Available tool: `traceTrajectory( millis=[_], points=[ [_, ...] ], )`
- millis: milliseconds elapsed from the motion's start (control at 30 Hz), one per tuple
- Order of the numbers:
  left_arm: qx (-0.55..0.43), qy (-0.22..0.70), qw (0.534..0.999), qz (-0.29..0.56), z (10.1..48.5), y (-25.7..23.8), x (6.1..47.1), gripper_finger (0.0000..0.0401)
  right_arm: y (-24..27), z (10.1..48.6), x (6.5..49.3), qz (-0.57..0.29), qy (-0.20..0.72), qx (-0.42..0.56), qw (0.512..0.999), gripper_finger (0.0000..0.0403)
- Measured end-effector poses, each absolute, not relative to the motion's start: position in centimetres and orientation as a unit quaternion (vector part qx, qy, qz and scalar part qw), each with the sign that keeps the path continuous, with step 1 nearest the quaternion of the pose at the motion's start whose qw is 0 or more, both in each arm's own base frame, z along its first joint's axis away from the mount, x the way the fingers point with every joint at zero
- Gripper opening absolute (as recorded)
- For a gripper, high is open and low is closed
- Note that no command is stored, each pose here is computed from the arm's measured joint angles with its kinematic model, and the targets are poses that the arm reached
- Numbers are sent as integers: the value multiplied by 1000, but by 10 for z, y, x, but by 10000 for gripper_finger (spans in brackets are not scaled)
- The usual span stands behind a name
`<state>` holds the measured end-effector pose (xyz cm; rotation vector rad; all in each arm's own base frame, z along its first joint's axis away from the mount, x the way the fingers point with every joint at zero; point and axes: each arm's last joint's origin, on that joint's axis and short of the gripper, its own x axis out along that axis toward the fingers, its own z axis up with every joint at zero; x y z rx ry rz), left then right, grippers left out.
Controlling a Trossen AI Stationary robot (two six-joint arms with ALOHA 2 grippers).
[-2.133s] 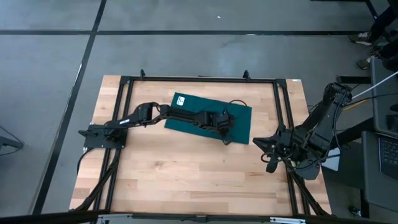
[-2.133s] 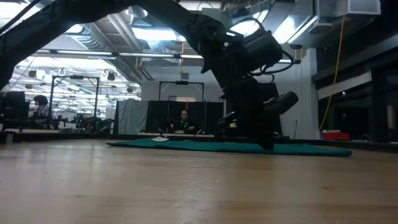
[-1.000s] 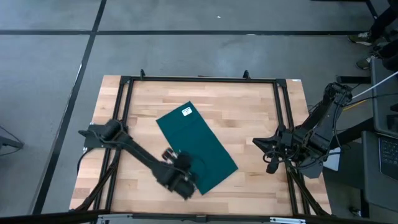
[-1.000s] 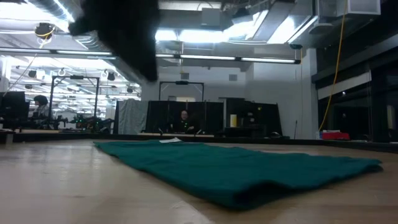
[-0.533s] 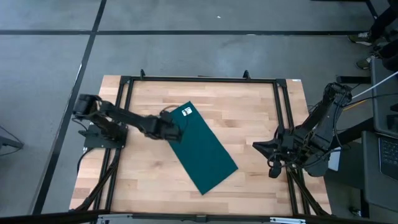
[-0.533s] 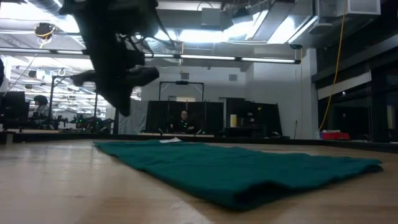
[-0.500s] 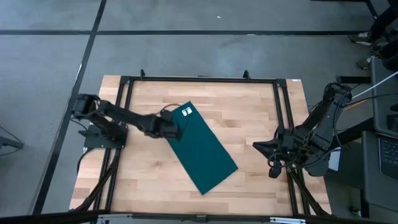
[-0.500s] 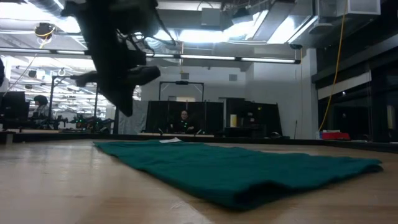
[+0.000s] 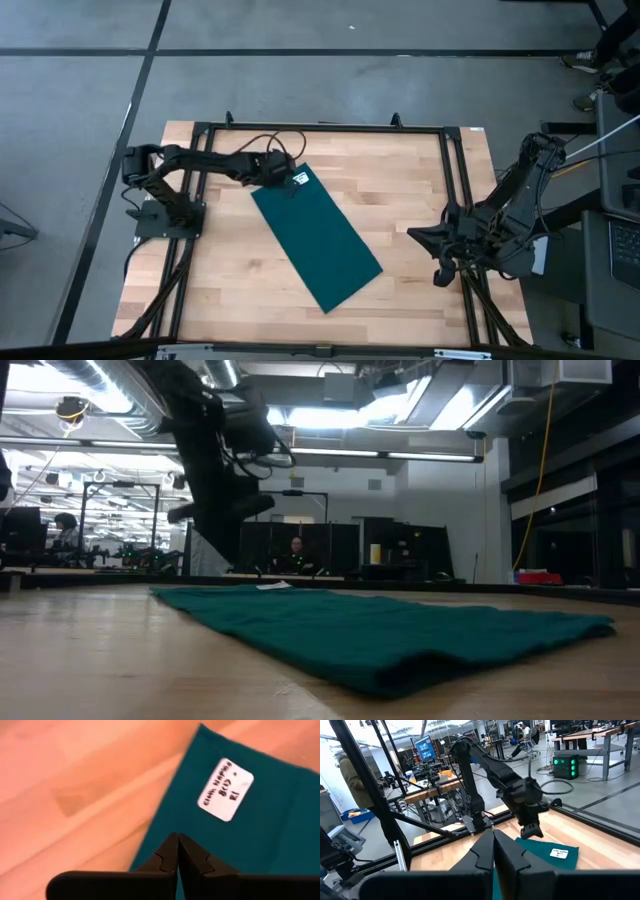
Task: Fold microfiber towels
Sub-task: Fold the green towel
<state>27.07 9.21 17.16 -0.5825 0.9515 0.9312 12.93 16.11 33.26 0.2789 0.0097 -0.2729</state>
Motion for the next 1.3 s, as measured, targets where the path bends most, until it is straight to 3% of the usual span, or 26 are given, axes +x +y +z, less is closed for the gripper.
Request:
traceTrajectory(
  millis=[267, 600, 1000, 1167, 1300],
  points=[
    [-278, 454, 750, 393, 145, 97, 285, 2, 162, 340, 127, -132, -8, 139, 981, 28],
    [-286, 425, 779, 361, 126, 108, 310, 2, 167, 344, 118, -141, -17, 133, 981, 7],
    [-260, 385, 828, 313, 124, 162, 389, 2, 164, 351, 113, -174, -24, 120, 977, 28],
    [-210, 387, 855, 275, 137, 168, 400, 2, 163, 351, 116, -174, -24, 117, 977, 20],
    [-131, 390, 894, 178, 176, 121, 400, 2, 165, 342, 120, -107, -2, 121, 987, 10]
  ],
)
